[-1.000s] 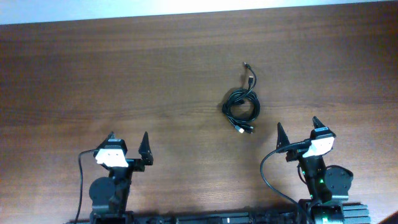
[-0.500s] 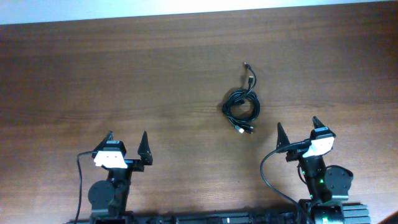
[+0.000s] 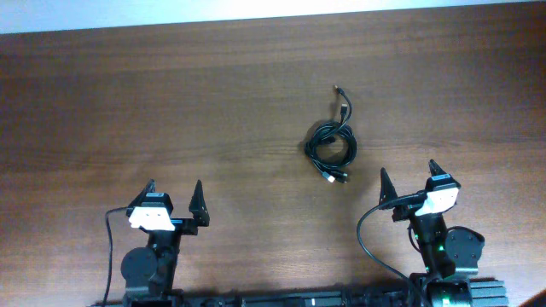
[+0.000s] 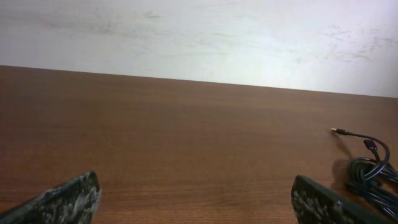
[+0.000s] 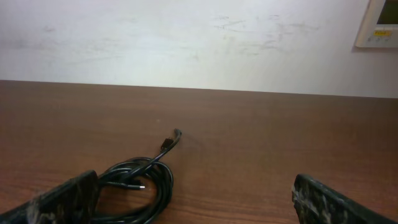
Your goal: Untangle cables
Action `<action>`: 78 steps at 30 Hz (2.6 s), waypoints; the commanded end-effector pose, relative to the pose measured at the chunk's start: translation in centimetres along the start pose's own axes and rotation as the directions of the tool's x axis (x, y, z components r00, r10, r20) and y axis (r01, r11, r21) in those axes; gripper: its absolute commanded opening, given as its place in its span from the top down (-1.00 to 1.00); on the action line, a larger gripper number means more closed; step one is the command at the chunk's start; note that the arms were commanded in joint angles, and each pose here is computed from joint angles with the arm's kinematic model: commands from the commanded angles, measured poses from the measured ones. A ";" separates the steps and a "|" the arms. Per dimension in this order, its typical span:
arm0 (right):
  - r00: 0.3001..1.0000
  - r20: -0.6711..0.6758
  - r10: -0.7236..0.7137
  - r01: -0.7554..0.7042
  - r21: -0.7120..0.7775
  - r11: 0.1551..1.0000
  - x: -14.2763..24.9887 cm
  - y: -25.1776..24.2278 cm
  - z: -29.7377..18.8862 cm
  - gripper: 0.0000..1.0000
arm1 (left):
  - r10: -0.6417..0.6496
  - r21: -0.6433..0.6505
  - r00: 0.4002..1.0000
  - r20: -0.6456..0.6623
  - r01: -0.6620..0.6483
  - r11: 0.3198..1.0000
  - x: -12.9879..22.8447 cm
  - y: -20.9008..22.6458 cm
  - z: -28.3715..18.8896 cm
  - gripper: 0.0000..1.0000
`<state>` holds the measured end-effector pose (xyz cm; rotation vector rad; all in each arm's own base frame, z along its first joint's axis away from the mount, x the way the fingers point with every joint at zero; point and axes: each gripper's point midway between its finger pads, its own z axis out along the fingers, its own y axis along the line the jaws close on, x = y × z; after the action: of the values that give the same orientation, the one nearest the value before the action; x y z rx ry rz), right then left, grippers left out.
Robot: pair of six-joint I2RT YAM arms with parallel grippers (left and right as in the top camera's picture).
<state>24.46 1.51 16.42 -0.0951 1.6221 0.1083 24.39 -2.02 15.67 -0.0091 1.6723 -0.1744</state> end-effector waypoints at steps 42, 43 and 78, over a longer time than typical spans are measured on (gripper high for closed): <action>1.000 -0.003 0.000 0.000 -0.001 1.000 0.3 0.1 0.0 -0.96 | 0.274 0.578 0.659 -0.701 0.299 0.759 -2.4 -22.6 6.2 -0.97; 1.000 -0.003 0.000 0.000 -0.001 1.000 0.3 0.1 0.0 -0.96 | 0.269 0.568 0.641 -0.719 0.319 0.758 -1.3 -23.5 6.8 -0.97; 1.000 -0.003 0.000 0.000 -0.001 1.000 0.3 0.1 0.0 -0.96 | 0.220 0.176 0.407 -0.886 -0.142 0.974 7.5 -14.5 10.7 1.00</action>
<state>24.45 1.53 16.43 -0.0958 1.6213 0.1088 30.42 -22.14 3.56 0.1188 2.9790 -0.3384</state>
